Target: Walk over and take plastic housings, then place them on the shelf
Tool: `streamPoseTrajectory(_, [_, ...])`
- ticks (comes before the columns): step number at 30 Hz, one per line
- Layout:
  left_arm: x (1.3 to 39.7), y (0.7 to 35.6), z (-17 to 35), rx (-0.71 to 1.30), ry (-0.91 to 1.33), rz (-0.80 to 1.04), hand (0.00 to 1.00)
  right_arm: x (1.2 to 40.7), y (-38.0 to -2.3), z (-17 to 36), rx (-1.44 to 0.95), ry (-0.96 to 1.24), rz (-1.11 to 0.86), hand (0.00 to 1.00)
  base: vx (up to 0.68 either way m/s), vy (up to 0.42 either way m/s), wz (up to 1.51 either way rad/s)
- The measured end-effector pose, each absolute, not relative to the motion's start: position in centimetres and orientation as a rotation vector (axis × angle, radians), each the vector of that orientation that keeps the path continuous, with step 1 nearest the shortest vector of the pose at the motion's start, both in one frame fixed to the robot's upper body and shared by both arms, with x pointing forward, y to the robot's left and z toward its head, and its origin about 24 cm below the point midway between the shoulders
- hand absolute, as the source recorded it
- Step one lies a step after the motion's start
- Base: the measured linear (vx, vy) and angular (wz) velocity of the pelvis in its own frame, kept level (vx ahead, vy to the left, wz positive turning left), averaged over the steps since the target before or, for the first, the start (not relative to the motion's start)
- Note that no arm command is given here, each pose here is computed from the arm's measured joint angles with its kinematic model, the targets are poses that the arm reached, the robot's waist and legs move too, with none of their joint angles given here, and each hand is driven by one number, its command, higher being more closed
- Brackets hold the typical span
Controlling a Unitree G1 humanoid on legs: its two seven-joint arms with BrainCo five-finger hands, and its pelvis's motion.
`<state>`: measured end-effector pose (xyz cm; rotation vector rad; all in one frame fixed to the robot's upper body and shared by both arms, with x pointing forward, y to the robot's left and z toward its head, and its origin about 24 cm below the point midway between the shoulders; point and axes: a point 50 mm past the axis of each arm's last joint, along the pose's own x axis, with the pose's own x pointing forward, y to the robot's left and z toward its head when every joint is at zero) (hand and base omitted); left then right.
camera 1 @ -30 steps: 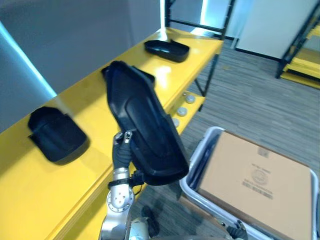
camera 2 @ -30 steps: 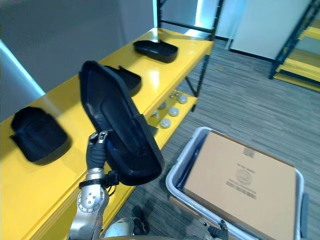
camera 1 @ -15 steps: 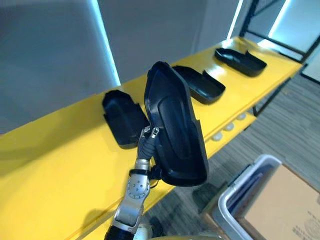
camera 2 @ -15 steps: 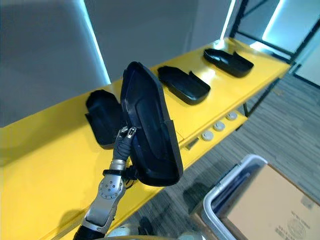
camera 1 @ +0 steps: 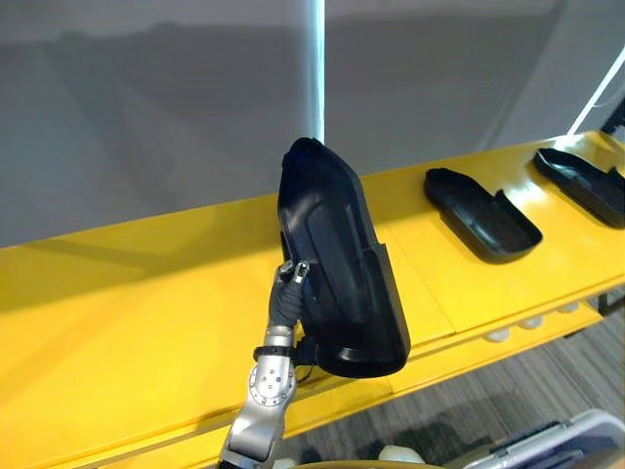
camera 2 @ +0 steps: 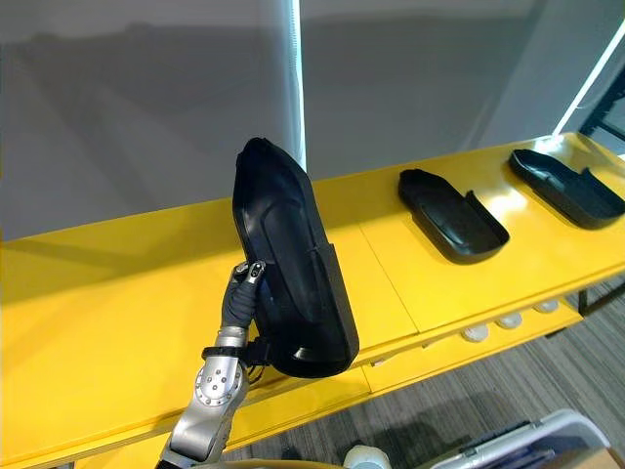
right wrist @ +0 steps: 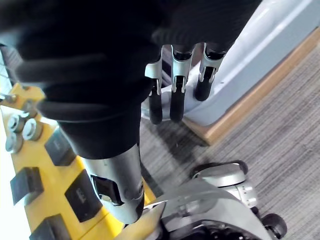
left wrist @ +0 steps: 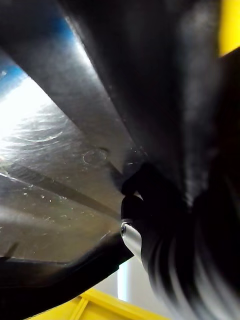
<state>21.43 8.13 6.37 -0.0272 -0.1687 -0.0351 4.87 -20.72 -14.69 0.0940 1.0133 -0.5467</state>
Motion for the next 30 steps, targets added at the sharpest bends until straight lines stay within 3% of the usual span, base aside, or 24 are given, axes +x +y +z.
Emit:
streamPoseTrajectory(4, [21.0,8.1,5.9,-0.032,-0.145,-0.043,1.00,8.9,-19.4,-14.1,0.108,0.905,-0.461,0.00,0.06,-0.075,0.31])
streamPoseTrajectory(16, [21.2,8.4,6.0,-0.017,-0.155,-0.058,1.00,10.2,-18.1,-14.9,0.087,0.959,-0.401,0.00,-0.07,0.009,0.51])
streamPoseTrajectory(22, [21.2,7.7,6.3,-0.055,-0.166,-0.067,1.00,10.1,-19.4,-14.8,0.032,0.959,-0.420,0.00,-0.05,0.456,0.02])
streamPoseTrajectory(24, [21.4,8.5,5.9,-0.018,-0.159,-0.052,1.00,9.9,-17.6,-15.2,0.083,0.986,-0.403,0.00,-0.11,0.541,-0.25])
streamPoseTrajectory(30, [21.6,9.5,5.7,0.016,-0.157,-0.026,1.00,10.8,-17.3,-15.0,0.031,0.977,-0.325,0.00,-0.16,0.411,-0.41])
